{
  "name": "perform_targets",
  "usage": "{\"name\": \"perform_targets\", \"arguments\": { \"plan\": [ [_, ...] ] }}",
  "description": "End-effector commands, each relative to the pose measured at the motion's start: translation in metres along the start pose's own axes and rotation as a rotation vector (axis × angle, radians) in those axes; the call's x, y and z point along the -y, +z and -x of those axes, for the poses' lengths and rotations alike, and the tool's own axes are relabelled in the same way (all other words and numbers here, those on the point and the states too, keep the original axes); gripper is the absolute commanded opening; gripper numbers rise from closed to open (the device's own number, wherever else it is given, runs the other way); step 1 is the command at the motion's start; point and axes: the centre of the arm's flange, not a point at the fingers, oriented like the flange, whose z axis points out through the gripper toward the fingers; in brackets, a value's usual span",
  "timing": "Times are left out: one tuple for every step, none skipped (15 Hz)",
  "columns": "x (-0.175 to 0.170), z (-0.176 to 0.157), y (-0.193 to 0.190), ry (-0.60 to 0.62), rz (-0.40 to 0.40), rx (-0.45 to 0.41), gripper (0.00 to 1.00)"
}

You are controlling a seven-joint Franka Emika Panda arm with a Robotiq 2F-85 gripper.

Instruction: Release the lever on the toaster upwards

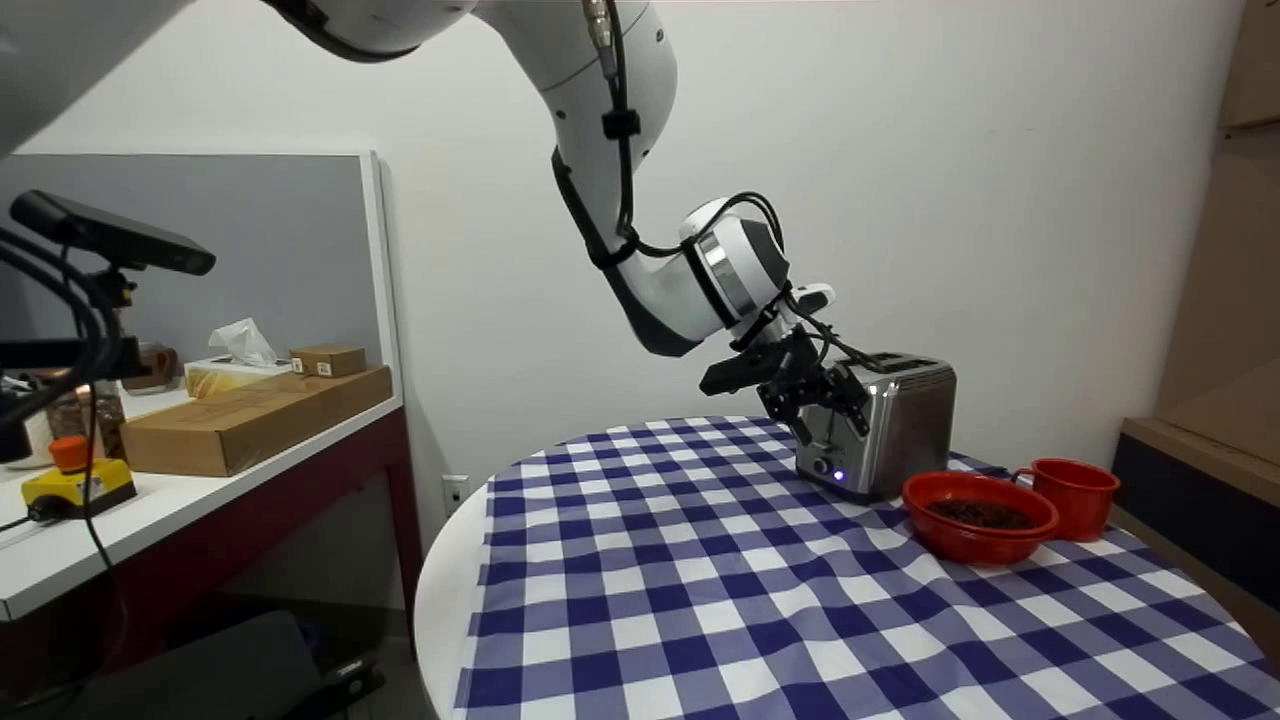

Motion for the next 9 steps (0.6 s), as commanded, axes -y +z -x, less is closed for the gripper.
{"name": "perform_targets", "arguments": {
  "plan": [
    [0.009, -0.008, 0.025, -0.011, 0.022, -0.041, 1.0],
    [0.008, -0.006, 0.03, -0.015, 0.027, -0.04, 1.0],
    [0.008, -0.005, 0.034, -0.016, 0.031, -0.041, 1.0],
    [0.007, -0.005, 0.038, -0.017, 0.034, -0.043, 1.0],
    [0.006, -0.004, 0.041, -0.018, 0.037, -0.045, 1.0],
    [0.004, -0.005, 0.043, -0.019, 0.039, -0.048, 1.0],
    [0.004, -0.006, 0.045, -0.016, 0.039, -0.058, 1.0],
    [0.004, -0.007, 0.046, -0.015, 0.036, -0.064, 1.0],
    [0.004, -0.008, 0.047, -0.016, 0.035, -0.073, 1.0]
  ]
}}
